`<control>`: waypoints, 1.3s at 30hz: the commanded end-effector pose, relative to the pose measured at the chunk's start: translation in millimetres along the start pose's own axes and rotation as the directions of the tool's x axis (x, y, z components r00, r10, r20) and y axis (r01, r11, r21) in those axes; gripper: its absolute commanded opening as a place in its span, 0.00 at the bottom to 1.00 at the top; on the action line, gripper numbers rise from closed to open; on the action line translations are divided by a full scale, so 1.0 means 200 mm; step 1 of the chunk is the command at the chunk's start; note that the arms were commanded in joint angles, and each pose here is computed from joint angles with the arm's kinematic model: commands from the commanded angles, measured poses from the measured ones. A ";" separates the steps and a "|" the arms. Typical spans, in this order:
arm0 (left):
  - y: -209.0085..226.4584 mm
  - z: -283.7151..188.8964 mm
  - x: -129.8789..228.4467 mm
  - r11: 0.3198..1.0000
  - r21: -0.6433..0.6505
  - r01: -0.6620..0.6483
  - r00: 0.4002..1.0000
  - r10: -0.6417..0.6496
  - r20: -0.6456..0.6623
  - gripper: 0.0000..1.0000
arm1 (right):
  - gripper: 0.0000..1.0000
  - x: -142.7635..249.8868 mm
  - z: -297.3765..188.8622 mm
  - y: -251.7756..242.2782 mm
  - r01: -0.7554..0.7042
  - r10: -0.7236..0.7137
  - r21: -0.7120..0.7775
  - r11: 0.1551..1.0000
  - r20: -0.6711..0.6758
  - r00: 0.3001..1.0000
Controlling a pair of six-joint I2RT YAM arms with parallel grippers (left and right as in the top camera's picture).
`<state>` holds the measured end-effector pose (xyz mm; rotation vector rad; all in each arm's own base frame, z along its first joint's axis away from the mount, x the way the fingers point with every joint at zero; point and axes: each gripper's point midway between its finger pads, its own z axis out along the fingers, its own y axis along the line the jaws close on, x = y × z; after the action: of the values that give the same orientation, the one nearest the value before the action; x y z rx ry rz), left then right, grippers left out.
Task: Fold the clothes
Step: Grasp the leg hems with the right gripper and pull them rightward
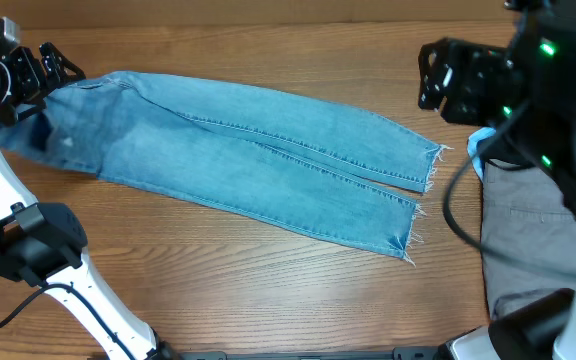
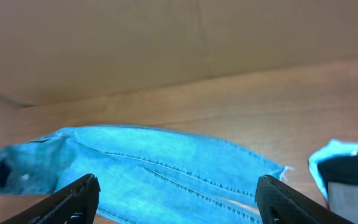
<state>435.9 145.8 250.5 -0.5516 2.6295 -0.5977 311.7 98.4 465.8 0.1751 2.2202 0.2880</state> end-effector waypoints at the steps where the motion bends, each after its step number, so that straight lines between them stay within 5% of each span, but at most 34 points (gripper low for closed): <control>1: -0.07 -0.23 0.01 0.997 -0.067 -0.045 0.993 0.052 0.101 1.00 | 0.85 0.10 0.26 -0.10 -0.080 0.095 0.109 0.991 -0.137 0.986; 9: -0.20 -0.54 0.08 0.987 -0.131 -0.096 0.964 0.125 0.235 1.00 | 0.91 0.41 0.71 -0.36 -0.094 0.215 0.286 0.954 -0.429 0.877; 16: -0.39 -0.76 0.20 0.975 -0.144 -0.166 0.920 0.206 0.334 1.00 | 0.90 0.84 0.96 -0.66 -0.112 0.353 0.381 0.918 -0.651 0.672; 19: -0.43 -0.87 0.25 0.969 -0.172 -0.179 0.895 0.233 0.380 1.00 | 0.90 1.11 1.06 -0.69 -0.182 0.350 0.300 0.936 -0.762 0.544; 27: -0.51 -0.96 0.32 0.965 -0.170 -0.200 0.870 0.254 0.422 1.00 | 0.85 1.67 1.11 -0.78 -0.210 0.424 0.370 0.905 -0.828 0.367; 33: -0.55 -0.99 0.37 0.961 -0.169 -0.218 0.862 0.270 0.428 1.00 | 0.86 1.93 1.14 -0.83 -0.237 0.475 0.415 0.878 -0.812 0.339; 35: -0.56 -1.02 0.39 0.959 -0.176 -0.222 0.853 0.278 0.442 1.00 | 0.68 1.99 1.13 -0.84 -0.247 0.476 0.412 0.877 -0.815 0.329; 38: -0.55 -1.08 0.43 0.955 -0.223 -0.197 0.840 0.282 0.464 1.00 | 0.18 1.97 1.12 -0.85 -0.237 0.481 0.422 0.875 -0.814 0.327; 39: -0.55 -1.09 0.45 0.954 -0.227 -0.196 0.839 0.283 0.465 1.00 | 0.12 1.93 1.11 -0.86 -0.230 0.487 0.431 0.873 -0.807 0.335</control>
<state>312.7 87.9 449.3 -0.3235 2.2423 -0.1701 247.5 57.4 0.1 0.8344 3.3034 0.4564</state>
